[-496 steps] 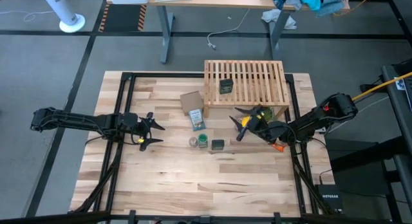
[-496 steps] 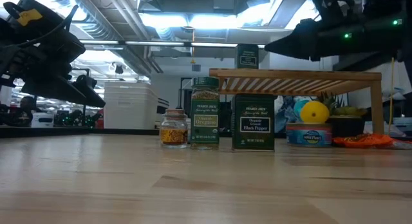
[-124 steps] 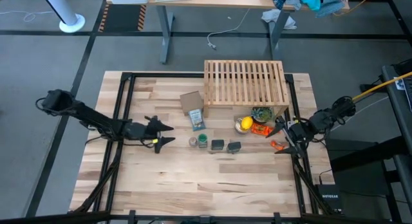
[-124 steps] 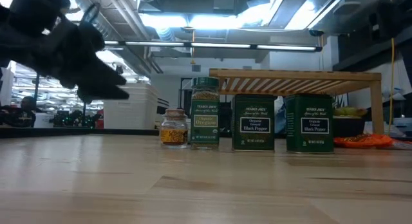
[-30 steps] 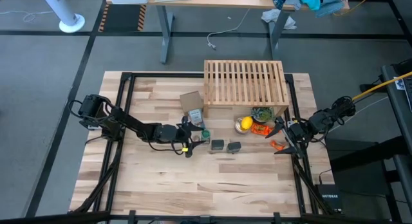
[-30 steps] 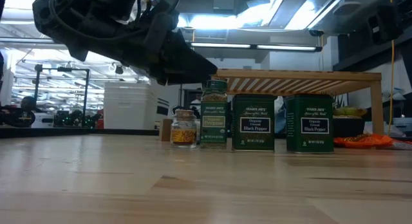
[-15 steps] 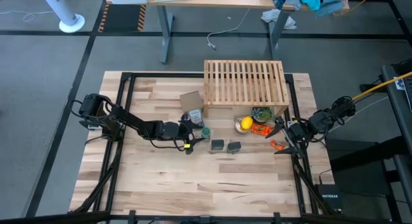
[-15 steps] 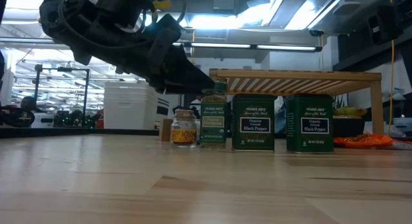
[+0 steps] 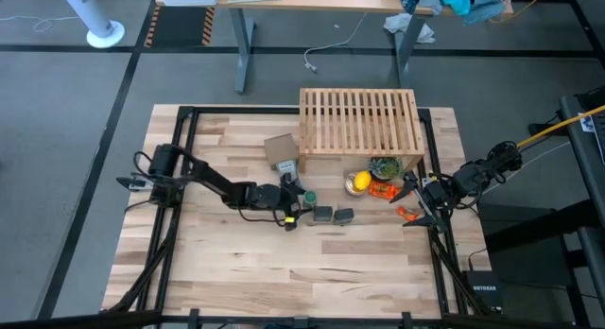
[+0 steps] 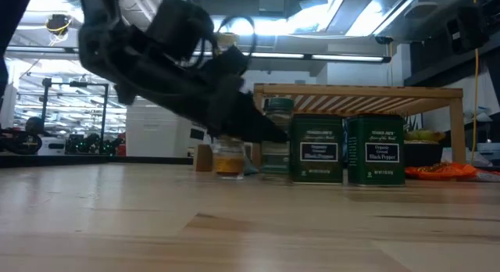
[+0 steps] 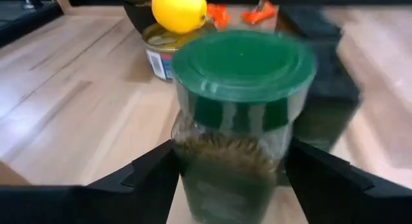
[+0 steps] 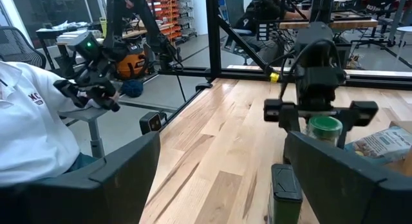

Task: Shelf spices
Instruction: Put the green seasoning bottle on the shelf

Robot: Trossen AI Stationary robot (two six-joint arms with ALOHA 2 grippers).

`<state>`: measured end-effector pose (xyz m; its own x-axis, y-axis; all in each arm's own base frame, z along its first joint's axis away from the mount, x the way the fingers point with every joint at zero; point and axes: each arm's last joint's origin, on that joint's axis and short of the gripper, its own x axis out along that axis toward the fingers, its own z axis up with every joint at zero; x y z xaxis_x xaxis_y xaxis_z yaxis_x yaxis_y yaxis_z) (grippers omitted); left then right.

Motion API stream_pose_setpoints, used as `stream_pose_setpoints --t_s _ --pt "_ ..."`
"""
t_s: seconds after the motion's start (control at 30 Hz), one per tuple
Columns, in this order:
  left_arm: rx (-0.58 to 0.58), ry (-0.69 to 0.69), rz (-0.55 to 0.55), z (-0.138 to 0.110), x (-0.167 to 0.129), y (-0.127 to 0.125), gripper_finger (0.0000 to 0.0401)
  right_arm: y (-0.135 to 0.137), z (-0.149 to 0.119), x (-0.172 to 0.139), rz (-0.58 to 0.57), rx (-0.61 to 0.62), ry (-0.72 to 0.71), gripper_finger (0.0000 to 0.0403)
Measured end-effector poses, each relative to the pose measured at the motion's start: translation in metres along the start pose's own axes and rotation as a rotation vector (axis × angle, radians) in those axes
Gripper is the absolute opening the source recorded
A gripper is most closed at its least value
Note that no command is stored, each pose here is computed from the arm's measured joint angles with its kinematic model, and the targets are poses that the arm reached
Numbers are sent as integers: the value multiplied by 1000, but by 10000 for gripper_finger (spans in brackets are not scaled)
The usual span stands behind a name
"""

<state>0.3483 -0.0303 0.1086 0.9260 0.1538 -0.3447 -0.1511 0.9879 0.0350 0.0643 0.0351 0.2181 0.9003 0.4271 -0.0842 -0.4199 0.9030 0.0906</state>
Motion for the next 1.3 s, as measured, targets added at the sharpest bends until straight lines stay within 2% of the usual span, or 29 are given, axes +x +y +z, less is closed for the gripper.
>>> stream_pose_setpoints --t_s 0.23,0.43,0.8,0.9,1.07,1.3 --pt "48 -14 -1 7 6 -3 254 0 -2 0 -3 -2 26 344" --pt "70 -23 -13 8 5 -7 189 0 -2 0 -2 -1 23 344" --pt "70 -24 -21 11 2 -10 189 0 -2 0 -2 -1 22 344" --pt "86 -53 -27 21 -4 -13 189 0 -2 0 -2 -1 21 344" --pt "106 -159 -26 56 -22 -11 189 0 -2 0 -2 6 21 344" --pt "157 -292 13 100 -51 3 189 0 -2 0 -2 87 20 344"
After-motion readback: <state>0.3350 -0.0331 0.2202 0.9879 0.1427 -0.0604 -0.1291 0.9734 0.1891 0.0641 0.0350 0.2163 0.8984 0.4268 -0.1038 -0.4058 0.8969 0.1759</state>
